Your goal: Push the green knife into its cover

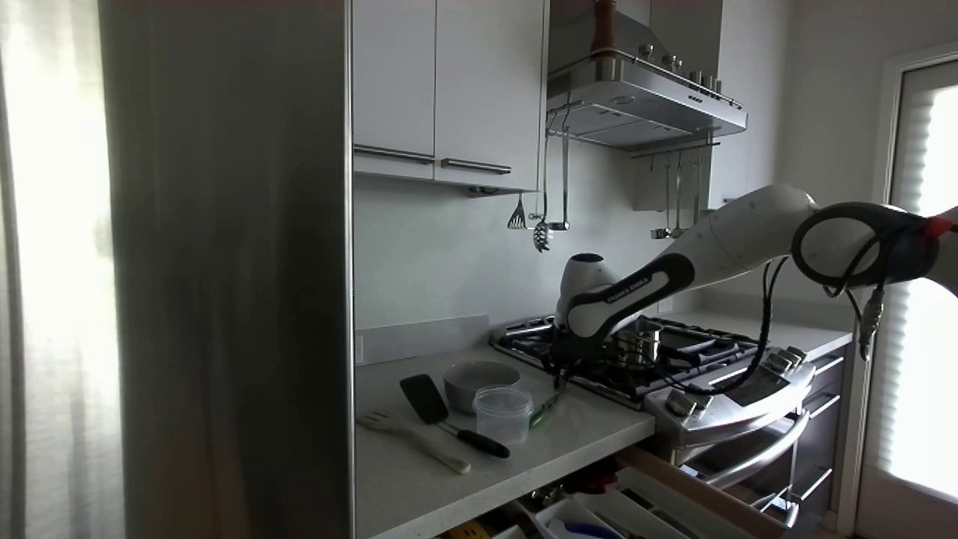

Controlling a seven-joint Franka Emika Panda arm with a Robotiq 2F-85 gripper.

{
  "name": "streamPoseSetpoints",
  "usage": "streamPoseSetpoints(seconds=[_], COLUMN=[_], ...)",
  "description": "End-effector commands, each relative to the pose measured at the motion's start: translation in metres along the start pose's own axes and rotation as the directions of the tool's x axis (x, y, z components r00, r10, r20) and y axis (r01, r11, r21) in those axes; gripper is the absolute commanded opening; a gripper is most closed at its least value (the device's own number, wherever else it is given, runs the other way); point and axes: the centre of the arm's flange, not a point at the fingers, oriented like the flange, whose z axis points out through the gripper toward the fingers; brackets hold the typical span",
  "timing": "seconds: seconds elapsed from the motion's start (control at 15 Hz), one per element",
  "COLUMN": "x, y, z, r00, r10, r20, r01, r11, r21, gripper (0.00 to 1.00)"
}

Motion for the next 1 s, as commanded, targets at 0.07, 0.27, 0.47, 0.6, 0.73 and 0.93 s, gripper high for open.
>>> streamPoseSetpoints(seconds=[0.07,0.27,0.47,0.6,0.73,0.93], x=[-0.005,-0.005,-0.006,-0.007,-0.008,-0.010], y=[0.004,0.003,0.000,-0.005,-0.009,-0.012], z=[0.011,0.010,0.007,0.004,0.002,0.001], r00=[0.998,0.998,0.998,0.998,0.997,0.996], r10=[-0.024,-0.021,-0.014,-0.004,0.007,0.014], r20=[0.051,0.055,0.063,0.068,0.073,0.084], r01=[0.025,0.022,0.016,0.004,-0.007,-0.013], r11=[0.999,1.000,1.000,1.000,1.000,1.000], r21=[-0.026,-0.022,-0.019,-0.005,-0.002,-0.018], gripper=[0.00,0.07,0.34,0.48,0.62,0.86])
